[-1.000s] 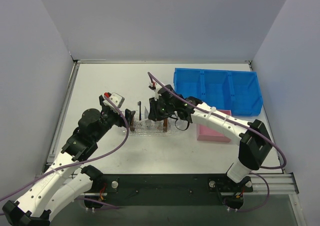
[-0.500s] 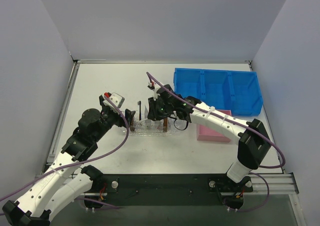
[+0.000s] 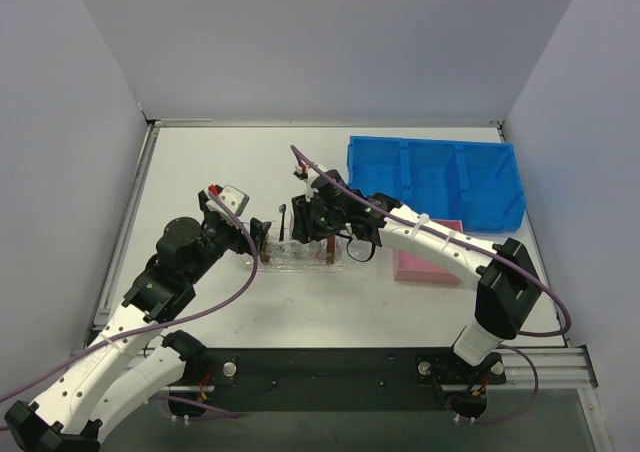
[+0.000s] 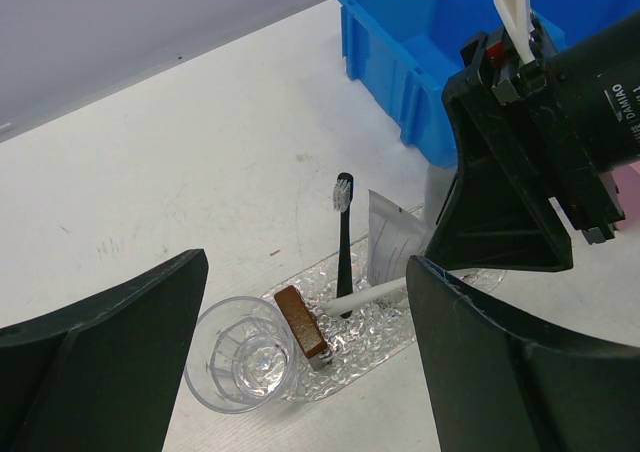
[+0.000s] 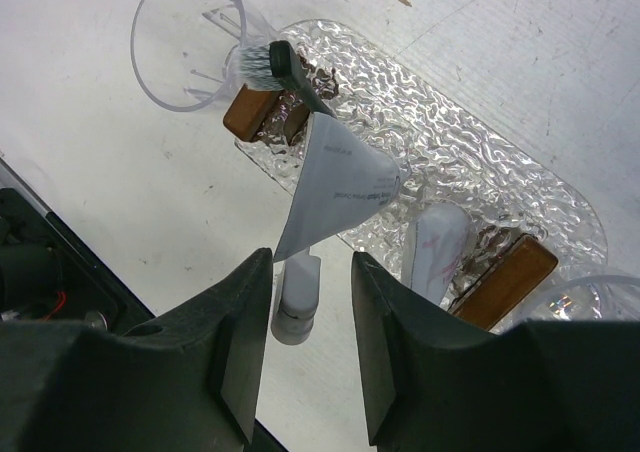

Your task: Prepare toiletry sets of a toothbrush and toothpaste on the tray

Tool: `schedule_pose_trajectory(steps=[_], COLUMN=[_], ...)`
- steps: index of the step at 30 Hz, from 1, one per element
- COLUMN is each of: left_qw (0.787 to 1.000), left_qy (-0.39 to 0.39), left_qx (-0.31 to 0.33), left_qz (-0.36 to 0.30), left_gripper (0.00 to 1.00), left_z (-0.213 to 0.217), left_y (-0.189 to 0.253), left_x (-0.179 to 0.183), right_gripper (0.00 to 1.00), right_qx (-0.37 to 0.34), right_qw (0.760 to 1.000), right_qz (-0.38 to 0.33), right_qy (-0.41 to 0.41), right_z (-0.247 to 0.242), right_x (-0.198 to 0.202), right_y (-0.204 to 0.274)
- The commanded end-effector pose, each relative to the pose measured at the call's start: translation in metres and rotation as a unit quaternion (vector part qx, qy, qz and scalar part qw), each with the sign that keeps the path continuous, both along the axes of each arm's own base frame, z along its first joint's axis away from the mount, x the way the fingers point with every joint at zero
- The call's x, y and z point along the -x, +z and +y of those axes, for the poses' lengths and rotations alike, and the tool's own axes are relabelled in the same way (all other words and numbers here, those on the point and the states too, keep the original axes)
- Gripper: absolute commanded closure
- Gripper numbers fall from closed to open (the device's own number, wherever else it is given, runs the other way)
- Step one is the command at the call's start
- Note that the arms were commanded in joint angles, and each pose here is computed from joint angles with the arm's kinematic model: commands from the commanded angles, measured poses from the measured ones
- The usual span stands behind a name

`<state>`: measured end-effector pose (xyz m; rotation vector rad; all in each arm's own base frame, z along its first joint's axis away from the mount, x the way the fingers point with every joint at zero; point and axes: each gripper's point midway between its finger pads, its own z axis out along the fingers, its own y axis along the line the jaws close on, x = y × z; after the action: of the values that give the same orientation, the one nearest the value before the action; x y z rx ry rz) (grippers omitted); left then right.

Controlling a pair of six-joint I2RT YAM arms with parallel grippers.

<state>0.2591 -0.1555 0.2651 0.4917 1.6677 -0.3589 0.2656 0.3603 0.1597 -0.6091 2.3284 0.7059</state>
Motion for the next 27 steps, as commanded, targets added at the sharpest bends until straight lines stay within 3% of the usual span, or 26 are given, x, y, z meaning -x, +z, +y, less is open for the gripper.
schedule_pose_trajectory(steps=[1,12,27], left_qw=[1.000,1.000,1.000], left_qy=[-0.005,-0.004,-0.003], left_qx=[0.011,0.010,0.009], left_qz=[-0.022,-0.022,-0.022], left_gripper=[0.09,0.09,0.09], left_z=[-0.001,-0.001,0.000], left_y=[0.013,0.012,0.012], left_x=[0.000,-0.001,-0.001], right_gripper=[0.66,0.52,0.46], right_qx=[-0.006,-0.016,-0.020], right_qw=[1.000,0.999,0.998], right_qz=[-0.020,-0.034,-0.052], right_qy=[0.001,0.008,0.008], right_z=[0.006,0.006,0.003], right_x=[-0.004,0.000,0.003], right_y=[0.015,0.029,0.041])
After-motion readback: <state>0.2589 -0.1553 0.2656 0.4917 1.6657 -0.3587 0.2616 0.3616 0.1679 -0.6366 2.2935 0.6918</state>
